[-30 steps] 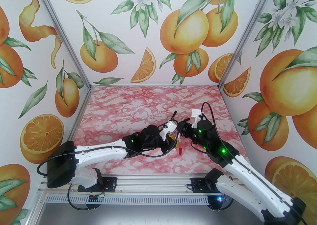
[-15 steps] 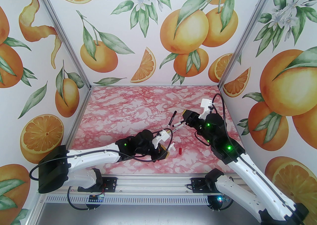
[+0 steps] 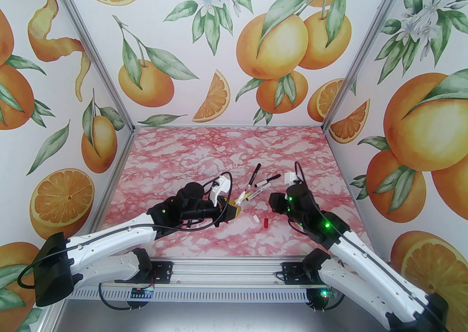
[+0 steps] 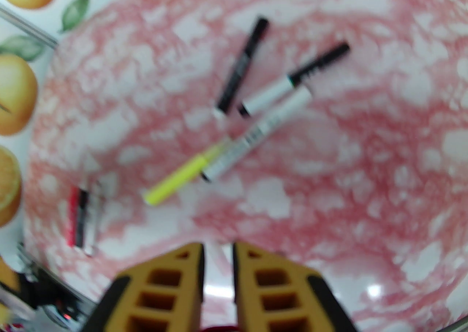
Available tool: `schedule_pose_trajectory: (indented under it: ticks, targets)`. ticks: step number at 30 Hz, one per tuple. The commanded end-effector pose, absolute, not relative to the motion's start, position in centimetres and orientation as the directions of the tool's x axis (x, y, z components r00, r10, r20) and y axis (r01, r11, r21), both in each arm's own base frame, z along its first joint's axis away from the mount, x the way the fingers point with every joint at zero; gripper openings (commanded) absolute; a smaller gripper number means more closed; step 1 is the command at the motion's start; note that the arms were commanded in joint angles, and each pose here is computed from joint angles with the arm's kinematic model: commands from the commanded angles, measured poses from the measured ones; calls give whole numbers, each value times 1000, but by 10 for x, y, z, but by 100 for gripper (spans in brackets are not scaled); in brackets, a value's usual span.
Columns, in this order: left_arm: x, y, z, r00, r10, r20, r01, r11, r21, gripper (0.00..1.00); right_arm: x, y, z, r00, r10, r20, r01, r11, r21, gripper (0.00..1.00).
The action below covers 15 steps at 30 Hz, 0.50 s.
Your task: Open the pen caps
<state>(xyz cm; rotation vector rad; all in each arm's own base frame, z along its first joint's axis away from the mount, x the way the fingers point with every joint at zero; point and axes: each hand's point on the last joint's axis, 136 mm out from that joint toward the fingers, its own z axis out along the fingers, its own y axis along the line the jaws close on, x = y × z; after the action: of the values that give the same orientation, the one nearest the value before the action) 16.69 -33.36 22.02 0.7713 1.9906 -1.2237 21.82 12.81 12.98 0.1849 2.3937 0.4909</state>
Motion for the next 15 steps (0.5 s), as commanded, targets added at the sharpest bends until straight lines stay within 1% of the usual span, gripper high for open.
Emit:
schedule_pose_trajectory:
  ticks: [1, 4, 6, 10, 15]
  targets:
    - [167, -326, 222, -612, 117, -782, 755, 381, -534, 0, 209, 116, 97, -772, 261, -580, 71, 941, 329, 11]
    - [167, -323, 219, -616, 118, -779, 750, 389, -535, 0, 203, 114, 74, -784, 264, -562, 89, 944, 319, 12]
    - [167, -323, 217, -619, 121, -776, 748, 391, -536, 0, 201, 111, 65, -783, 264, -563, 91, 944, 316, 14]
    - [167, -324, 210, -628, 135, -766, 742, 398, -539, 0, 202, 117, 59, -779, 260, -571, 62, 937, 343, 18]
    - [168, -328, 201, -646, 148, -749, 732, 398, -553, 0, 203, 115, 48, -778, 262, -571, 73, 940, 332, 18]
